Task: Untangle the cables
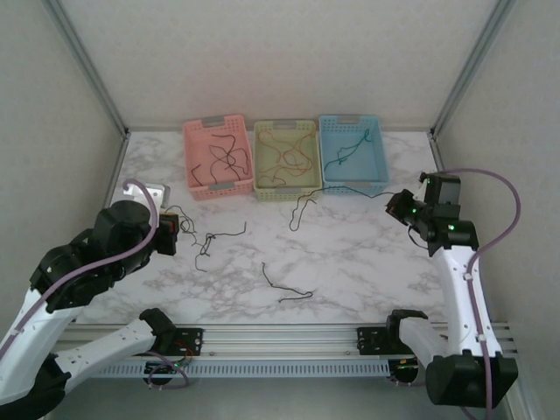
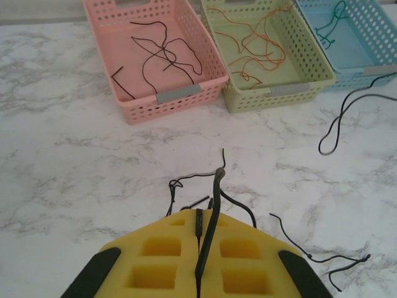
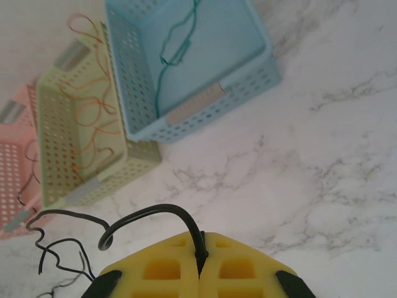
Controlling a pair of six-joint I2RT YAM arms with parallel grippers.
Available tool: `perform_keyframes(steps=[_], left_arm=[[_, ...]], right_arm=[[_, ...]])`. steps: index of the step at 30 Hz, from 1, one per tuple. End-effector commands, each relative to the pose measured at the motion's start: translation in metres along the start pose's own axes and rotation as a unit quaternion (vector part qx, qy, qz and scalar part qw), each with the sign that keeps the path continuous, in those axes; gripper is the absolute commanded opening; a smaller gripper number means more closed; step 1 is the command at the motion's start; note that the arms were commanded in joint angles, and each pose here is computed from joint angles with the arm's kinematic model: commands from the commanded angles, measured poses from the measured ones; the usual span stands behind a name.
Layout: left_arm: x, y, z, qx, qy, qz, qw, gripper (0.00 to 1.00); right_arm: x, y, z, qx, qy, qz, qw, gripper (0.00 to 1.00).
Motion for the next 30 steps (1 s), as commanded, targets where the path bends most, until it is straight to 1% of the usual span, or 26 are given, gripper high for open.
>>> perform_keyframes(steps=[1, 3, 5, 9, 13, 15, 16, 19, 22, 26, 30], left_arm=[[0.001, 0.002, -0.004, -0.013, -0.008, -0.004, 1.0, 0.0], [-0.001, 0.004, -0.004, -0.013, -0.007, -0.001, 1.0, 0.0], [-0.001, 0.003, -0.003, -0.013, -0.008, -0.002, 1.0, 0.0], [-0.003, 0.003, -0.002, -0.011, -0.008, -0.003, 1.0, 0.0], [-0.004, 0.001, 0.0, -0.008, -0.01, -0.003, 1.0, 0.0], [-0.006, 0.0, 0.002, -0.007, -0.012, -0.004, 1.0, 0.0], [-0.006, 0.0, 0.003, -0.007, -0.013, -0.005, 1.0, 0.0], [-0.008, 0.001, 0.004, -0.003, -0.013, -0.003, 1.0, 0.0], [-0.009, 0.002, 0.003, -0.003, -0.013, -0.002, 1.0, 0.0], [-0.007, -0.003, 0.006, 0.003, -0.01, -0.004, 1.0, 0.0], [-0.008, -0.006, 0.009, 0.007, -0.008, -0.005, 1.0, 0.0]], right_arm=[[0.024, -0.031, 0.014, 0.011, 0.005, -0.072, 0.997, 0.0], [0.034, -0.042, 0.015, 0.0, 0.006, -0.105, 0.994, 0.0], [0.042, -0.048, 0.022, 0.01, 0.006, -0.119, 0.993, 0.0], [0.055, -0.046, 0.04, 0.068, 0.018, -0.119, 0.99, 0.0], [0.07, -0.038, 0.053, 0.106, 0.042, -0.116, 0.987, 0.0], [0.076, -0.028, 0.065, 0.148, 0.067, -0.112, 0.98, 0.0], [0.078, -0.022, 0.071, 0.157, 0.074, -0.109, 0.979, 0.0], [0.083, -0.001, 0.093, 0.144, 0.073, -0.119, 0.98, 0.0], [0.086, 0.025, 0.125, 0.154, 0.071, -0.128, 0.977, 0.0], [0.089, 0.074, 0.159, 0.13, 0.072, -0.125, 0.981, 0.0], [0.088, 0.125, 0.186, 0.124, 0.084, -0.104, 0.983, 0.0]])
Point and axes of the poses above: each hand's point on the last joint's axis, 136 mm out from that joint toward the fingers, its own y axis out along the fingers, its own z axis along the line the jaws close on, x = y × z, the point moved 6 cm from there along -y, back along the fingers, and after that the axes turned 4 degrees about -y, right-handed, at the moved point
